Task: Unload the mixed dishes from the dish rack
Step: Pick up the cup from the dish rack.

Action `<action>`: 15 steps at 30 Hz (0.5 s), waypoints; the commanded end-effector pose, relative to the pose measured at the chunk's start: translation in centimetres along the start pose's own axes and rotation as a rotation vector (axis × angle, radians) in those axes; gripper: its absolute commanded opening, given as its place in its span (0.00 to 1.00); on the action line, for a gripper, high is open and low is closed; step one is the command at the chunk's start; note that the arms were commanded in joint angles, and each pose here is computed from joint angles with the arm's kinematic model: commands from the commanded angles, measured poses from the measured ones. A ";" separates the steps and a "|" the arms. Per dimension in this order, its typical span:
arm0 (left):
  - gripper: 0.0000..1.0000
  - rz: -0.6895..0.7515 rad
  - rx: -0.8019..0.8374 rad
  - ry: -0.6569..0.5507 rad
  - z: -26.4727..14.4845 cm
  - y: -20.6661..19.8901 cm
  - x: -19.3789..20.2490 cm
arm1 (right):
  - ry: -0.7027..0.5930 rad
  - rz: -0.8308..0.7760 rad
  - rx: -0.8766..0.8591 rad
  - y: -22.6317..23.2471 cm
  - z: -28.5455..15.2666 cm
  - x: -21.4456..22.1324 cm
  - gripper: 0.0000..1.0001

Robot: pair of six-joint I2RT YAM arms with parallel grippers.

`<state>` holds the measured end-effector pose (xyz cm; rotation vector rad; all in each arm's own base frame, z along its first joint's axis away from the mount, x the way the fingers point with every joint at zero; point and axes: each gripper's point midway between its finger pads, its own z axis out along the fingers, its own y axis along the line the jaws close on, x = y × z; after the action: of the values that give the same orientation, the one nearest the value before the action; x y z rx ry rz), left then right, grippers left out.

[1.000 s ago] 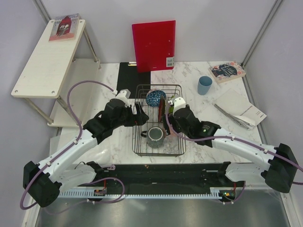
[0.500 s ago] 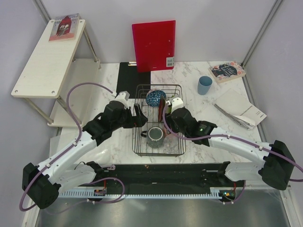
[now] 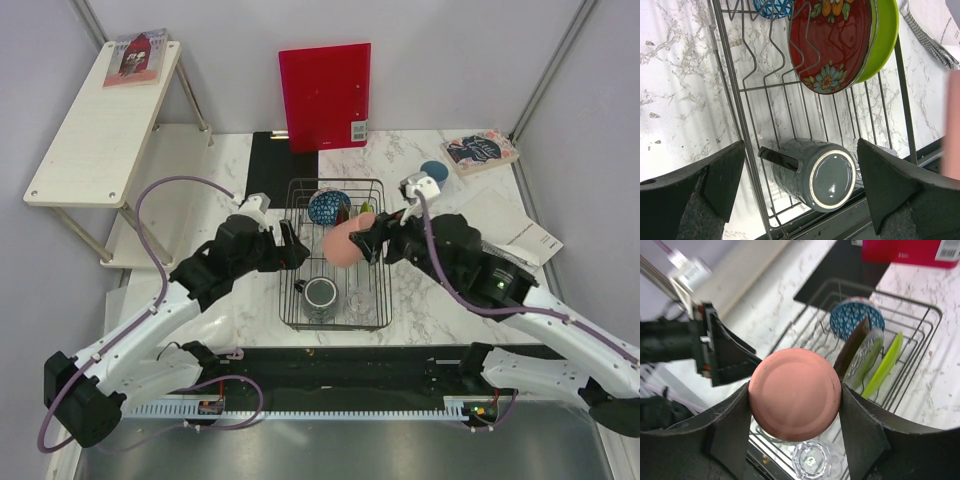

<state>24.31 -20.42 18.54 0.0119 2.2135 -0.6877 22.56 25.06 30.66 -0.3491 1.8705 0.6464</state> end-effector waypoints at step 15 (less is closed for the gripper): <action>0.93 -0.251 0.722 -0.430 -10.1 -9.9 -6.9 | -0.506 0.441 -0.156 -0.4 -5.3 -5.7 0.00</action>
<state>22.29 -20.40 27.23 -0.1358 1.7245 -1.1044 21.41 20.52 32.06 0.0514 1.6117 0.8632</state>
